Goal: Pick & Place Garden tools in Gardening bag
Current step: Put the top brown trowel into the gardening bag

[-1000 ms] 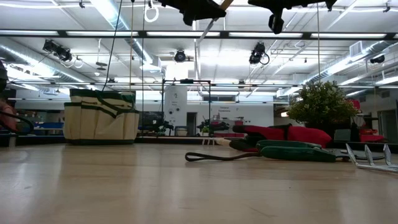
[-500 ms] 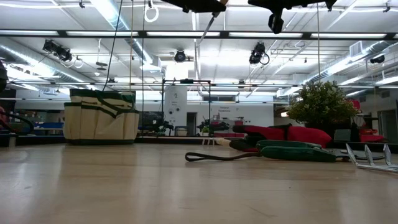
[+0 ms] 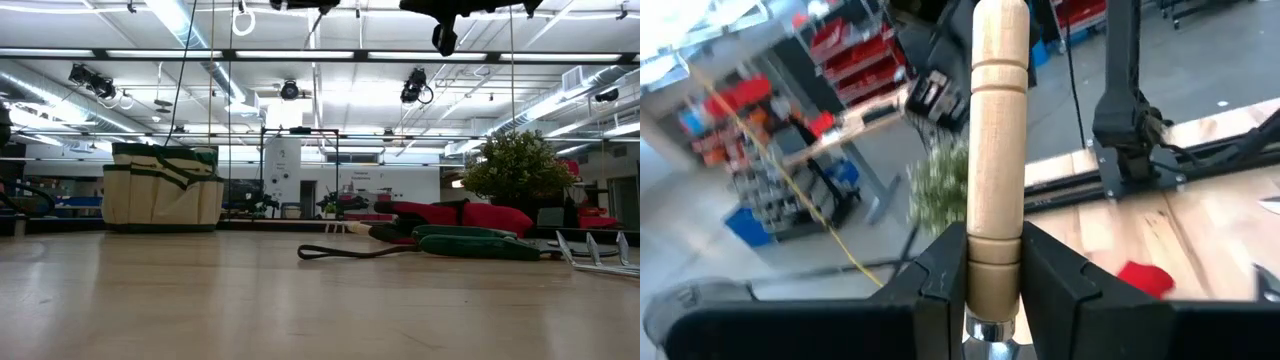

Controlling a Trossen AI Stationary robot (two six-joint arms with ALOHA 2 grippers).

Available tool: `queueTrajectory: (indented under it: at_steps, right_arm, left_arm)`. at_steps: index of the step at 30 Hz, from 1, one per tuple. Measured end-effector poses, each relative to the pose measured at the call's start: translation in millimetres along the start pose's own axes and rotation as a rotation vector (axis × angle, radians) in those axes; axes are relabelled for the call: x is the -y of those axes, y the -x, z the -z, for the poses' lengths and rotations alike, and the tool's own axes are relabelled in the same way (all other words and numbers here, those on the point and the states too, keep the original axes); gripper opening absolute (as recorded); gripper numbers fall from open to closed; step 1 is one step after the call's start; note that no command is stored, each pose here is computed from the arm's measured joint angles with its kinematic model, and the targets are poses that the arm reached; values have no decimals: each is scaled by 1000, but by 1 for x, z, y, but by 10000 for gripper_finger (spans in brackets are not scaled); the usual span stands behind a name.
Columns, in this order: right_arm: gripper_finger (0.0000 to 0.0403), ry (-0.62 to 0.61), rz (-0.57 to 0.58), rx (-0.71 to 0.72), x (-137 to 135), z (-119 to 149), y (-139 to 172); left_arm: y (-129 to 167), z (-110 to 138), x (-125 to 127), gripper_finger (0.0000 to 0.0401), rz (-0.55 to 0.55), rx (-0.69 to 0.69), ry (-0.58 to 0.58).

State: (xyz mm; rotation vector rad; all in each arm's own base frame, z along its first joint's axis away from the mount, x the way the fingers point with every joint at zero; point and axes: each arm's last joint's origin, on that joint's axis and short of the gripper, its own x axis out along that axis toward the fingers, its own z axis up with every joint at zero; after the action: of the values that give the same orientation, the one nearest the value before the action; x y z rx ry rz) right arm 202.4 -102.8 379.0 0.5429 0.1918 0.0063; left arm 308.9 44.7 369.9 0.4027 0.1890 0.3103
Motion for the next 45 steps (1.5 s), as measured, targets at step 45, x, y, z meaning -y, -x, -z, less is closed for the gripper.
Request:
queueTrajectory:
  at_steps: [45]
  right_arm:
    - [0, 14, 8, -11, 1, 1, 0]
  left_arm:
    - [77, 40, -48, 82, -203, -424, 339]
